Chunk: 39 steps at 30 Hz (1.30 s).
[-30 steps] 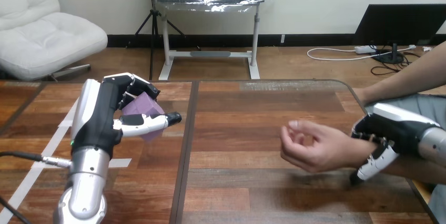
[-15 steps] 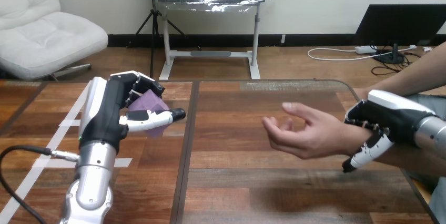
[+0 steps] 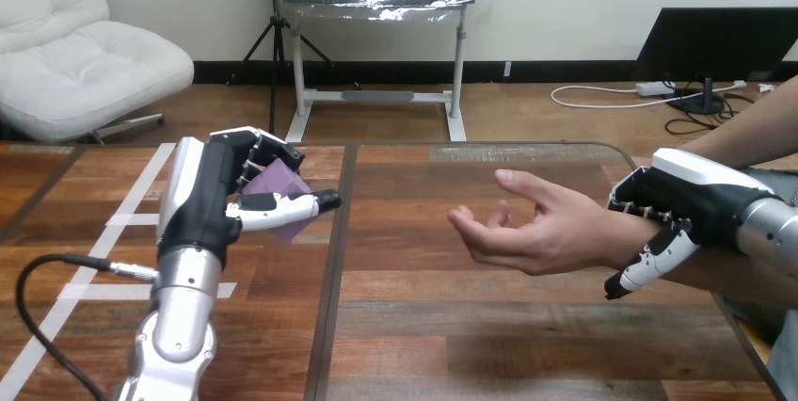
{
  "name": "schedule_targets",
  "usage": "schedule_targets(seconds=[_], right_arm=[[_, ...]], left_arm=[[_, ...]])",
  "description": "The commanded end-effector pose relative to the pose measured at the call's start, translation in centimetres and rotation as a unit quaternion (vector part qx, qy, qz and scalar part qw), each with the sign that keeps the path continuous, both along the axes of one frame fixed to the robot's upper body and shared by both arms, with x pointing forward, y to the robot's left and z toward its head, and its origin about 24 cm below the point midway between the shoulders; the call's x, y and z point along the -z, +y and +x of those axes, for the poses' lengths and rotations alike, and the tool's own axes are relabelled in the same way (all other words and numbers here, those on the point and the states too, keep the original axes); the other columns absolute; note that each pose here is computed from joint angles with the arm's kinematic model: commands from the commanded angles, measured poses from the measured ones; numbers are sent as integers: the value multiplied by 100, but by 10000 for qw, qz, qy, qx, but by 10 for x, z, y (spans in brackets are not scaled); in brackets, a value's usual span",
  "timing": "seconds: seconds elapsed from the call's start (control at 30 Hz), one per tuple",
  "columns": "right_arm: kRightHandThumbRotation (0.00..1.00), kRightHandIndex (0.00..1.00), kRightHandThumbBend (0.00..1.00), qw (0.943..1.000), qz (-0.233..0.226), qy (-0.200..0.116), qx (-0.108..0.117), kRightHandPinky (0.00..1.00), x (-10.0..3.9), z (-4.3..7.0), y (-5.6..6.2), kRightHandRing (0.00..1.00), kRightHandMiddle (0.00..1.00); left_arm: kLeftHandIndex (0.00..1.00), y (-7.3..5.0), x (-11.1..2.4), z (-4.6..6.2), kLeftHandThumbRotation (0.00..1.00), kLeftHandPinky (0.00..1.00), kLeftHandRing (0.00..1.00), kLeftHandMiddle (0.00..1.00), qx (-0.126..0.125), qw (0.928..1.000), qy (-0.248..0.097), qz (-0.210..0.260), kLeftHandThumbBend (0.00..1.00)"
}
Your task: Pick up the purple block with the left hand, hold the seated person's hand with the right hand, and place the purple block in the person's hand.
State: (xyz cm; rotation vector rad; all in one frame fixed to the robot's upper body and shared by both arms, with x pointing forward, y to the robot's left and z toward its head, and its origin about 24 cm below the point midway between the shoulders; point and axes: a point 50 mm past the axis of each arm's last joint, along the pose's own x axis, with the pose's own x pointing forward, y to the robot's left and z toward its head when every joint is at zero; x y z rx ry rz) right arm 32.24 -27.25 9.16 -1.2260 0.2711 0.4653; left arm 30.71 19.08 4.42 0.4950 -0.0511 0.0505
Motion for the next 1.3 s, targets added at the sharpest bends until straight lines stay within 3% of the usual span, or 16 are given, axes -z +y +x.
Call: schedule_targets(seconds=[0.0, 0.23, 0.6, 0.87, 1.27], right_arm=[[0, 49, 86, 9998, 61, 67, 179, 28, 4, -3, -6, 37, 44], [0, 49, 86, 9998, 87, 85, 161, 30, 4, -2, -3, 38, 45], [0, 49, 86, 9999, 90, 67, 46, 41, 4, 0, 8, 49, 54], [0, 49, 85, 9999, 109, 85, -76, 31, 3, 1, 16, 39, 47], [0, 49, 85, 9994, 209, 118, -241, 33, 3, 4, 30, 41, 48]], left_arm=[[44, -12, -27, 20, 0, 41, 43, 44, 177, 9983, -545, -124, 80], [44, -16, -23, 26, 0, 41, 43, 45, 204, 9986, -386, -287, 80], [44, -28, -21, 36, 0, 42, 45, 46, 293, 9988, -215, -323, 79], [44, -39, -22, 41, 0, 43, 45, 46, 458, 9982, -253, -305, 81], [44, -59, -24, 47, 0, 41, 45, 46, 851, 9956, -277, -290, 81]])
